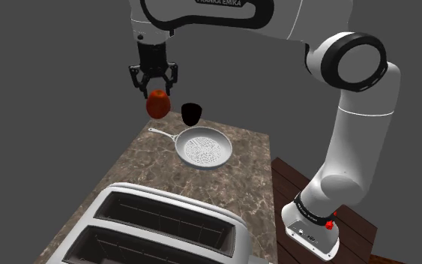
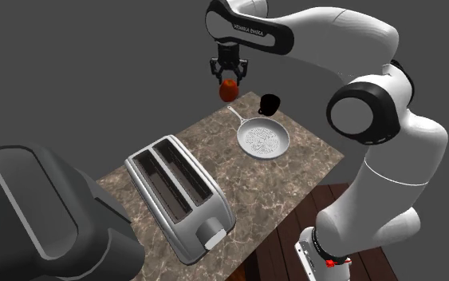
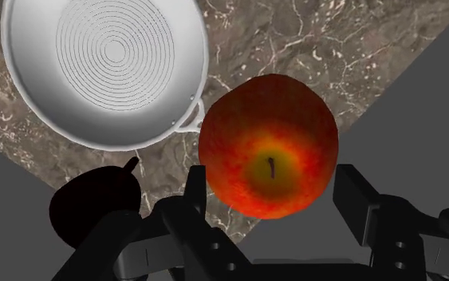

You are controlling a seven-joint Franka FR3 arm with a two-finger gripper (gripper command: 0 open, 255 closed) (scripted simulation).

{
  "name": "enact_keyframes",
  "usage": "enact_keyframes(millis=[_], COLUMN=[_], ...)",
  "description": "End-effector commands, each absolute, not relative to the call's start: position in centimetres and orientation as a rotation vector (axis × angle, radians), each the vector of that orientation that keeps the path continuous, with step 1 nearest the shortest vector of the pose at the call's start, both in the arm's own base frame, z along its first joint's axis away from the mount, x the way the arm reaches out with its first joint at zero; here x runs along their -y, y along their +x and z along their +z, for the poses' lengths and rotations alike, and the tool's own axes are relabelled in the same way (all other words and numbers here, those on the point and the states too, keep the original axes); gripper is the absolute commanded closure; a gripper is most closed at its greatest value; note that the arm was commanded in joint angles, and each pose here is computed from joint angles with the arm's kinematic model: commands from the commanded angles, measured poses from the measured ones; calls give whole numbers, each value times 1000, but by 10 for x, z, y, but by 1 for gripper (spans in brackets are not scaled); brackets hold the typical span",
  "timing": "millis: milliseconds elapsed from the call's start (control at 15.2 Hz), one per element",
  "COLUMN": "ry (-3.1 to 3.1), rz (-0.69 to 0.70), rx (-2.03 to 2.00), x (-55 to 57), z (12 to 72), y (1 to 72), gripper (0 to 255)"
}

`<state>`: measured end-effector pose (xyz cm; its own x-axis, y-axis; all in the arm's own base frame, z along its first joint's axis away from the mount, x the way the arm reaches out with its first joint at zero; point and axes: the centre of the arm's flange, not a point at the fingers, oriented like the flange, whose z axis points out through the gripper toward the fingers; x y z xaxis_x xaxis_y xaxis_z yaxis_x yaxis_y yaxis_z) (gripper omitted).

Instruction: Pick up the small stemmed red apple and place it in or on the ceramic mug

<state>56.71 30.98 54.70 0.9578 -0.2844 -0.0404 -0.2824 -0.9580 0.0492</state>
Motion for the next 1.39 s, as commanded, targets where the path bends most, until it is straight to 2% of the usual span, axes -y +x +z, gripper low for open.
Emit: enact_keyframes(millis=[0, 924, 1320], ry=[3067, 3067, 3067], rz=[-73, -73, -73], rx=[442, 442, 442], x=[-285, -103, -103], z=[547, 564, 532], y=[575, 630, 630], gripper=[255, 255, 255])
